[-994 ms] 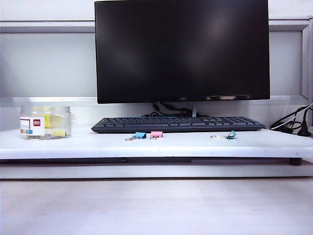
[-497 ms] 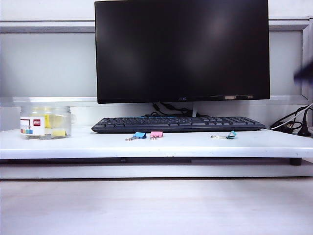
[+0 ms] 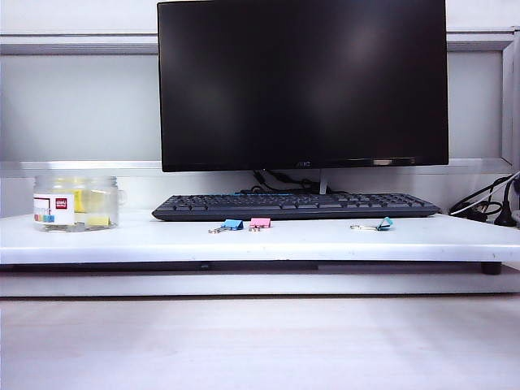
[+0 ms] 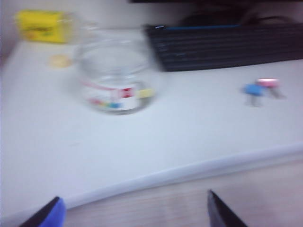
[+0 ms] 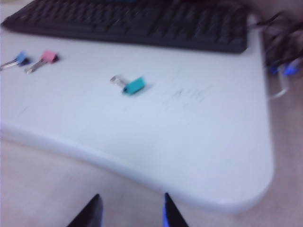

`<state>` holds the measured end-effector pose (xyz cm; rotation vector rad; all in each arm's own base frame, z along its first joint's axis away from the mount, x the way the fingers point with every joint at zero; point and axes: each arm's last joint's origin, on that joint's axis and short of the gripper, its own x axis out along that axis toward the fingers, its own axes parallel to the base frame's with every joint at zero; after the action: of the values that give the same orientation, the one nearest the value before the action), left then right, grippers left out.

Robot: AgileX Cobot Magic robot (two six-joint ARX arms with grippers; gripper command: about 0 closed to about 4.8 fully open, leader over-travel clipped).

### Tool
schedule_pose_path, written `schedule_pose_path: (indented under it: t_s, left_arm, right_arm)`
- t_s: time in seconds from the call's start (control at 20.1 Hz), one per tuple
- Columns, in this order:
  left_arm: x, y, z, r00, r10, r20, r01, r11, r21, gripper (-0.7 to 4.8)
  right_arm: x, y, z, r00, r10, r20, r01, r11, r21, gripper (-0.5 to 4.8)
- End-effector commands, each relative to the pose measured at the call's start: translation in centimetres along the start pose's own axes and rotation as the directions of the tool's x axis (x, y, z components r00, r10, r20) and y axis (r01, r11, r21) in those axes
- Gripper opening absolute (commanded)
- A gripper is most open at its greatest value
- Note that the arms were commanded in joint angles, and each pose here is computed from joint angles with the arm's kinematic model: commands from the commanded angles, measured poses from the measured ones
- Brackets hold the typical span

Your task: Pick up the clips with the largest number of clips of the same color on the table and place them in a round transparent plastic box.

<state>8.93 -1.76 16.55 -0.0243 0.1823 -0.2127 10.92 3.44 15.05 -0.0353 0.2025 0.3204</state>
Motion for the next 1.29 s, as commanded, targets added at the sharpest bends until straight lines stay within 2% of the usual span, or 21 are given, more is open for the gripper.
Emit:
schedule_pose_path:
  t_s: [0.05, 0.15, 0.3, 0.45, 0.65, 0.8, 1.09, 1.29]
  left_arm:
    - [0.0, 0.2, -0.3, 0.998, 0.063, -0.026, -0.062, 0.998, 0.012, 3.98]
    - [0.0, 0.3, -0.5, 0.994, 0.102, -0.038, -0.101, 0.995, 0.016, 3.98]
    - [-0.1, 0.6, -0.7, 0.981, 0.184, -0.06, -0.183, 0.983, 0.022, 3.98]
    - [-0.1, 0.6, -0.9, 0.977, 0.195, -0.081, -0.194, 0.981, 0.027, 3.98]
    - [-0.1, 0.6, -1.0, 0.979, 0.188, -0.083, -0.186, 0.982, 0.027, 3.98]
    - [0.0, 0.4, -0.9, 0.989, 0.136, -0.065, -0.133, 0.99, 0.039, 3.98]
    - [0.4, 0.4, -1.5, 0.99, 0.124, -0.061, -0.121, 0.992, 0.048, 3.98]
    - [0.4, 0.4, -1.4, 0.991, 0.116, -0.058, -0.114, 0.993, 0.043, 3.98]
  right_arm:
    - [0.0, 0.0, 0.4, 0.999, -0.002, 0.041, 0.003, 1.0, -0.021, 1.66]
    - [0.0, 0.0, 0.2, 1.0, -0.004, 0.019, 0.005, 1.0, -0.03, 1.66]
    - [0.0, -0.4, -0.2, 0.992, -0.129, -0.018, 0.127, 0.989, -0.075, 1.66]
    - [0.0, -0.5, -0.3, 0.987, -0.159, -0.025, 0.157, 0.985, -0.076, 1.66]
    - [0.0, -0.4, -0.4, 0.99, -0.141, -0.03, 0.139, 0.988, -0.066, 1.66]
    - [0.0, -0.1, -0.4, 0.999, -0.024, -0.024, 0.022, 0.998, -0.054, 1.66]
    - [0.0, -0.1, -0.5, 0.999, -0.017, -0.036, 0.015, 0.998, -0.053, 1.66]
    - [0.0, 0.1, -0.8, 0.997, 0.022, -0.069, -0.025, 0.999, -0.046, 1.66]
